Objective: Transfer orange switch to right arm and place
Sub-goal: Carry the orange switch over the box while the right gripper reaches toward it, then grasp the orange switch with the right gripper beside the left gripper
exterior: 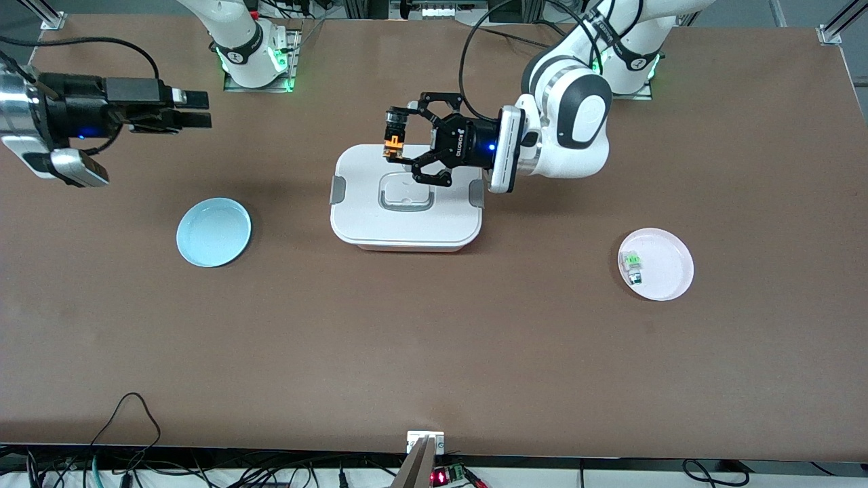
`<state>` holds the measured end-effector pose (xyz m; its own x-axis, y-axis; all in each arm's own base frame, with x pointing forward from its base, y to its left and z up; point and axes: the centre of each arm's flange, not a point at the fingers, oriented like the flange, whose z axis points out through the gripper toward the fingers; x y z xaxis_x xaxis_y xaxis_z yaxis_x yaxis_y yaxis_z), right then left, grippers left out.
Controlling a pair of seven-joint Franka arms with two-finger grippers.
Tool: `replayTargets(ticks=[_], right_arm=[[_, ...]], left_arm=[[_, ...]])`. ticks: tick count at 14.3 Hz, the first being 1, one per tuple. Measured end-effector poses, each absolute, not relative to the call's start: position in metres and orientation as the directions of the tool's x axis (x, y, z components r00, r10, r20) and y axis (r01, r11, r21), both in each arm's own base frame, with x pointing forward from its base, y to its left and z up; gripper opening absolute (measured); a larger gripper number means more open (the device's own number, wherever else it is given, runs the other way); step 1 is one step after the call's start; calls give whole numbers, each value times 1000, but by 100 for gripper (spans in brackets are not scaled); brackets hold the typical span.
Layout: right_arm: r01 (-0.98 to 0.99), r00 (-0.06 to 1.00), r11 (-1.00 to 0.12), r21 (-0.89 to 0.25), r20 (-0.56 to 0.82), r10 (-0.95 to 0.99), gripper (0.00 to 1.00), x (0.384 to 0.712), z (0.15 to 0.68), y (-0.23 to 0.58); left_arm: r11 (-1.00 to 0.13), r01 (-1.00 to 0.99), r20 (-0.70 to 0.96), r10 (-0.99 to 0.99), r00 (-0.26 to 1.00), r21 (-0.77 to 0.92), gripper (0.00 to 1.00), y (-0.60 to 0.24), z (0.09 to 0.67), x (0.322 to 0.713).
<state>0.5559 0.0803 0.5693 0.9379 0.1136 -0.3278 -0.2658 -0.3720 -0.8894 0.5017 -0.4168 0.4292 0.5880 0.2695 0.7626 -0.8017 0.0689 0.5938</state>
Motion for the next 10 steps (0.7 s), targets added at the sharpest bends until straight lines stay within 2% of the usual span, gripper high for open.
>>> replayTargets(ticks=[2,6,10], right_arm=[[-300,931,-307,-903,-347,113,100,557,544,87],[-331,920,-307,-893,-377,107,100,552,515,131],[-364,911,-250,-897,-400,106,100,539,499,194]], left_arm=[[27,-805,776,248,580,593,73,-426,440,498],[-82,-821,818,191,543,564,73,-440,459,490],[-87,-833,832,173,527,546,73,-446,465,483]])
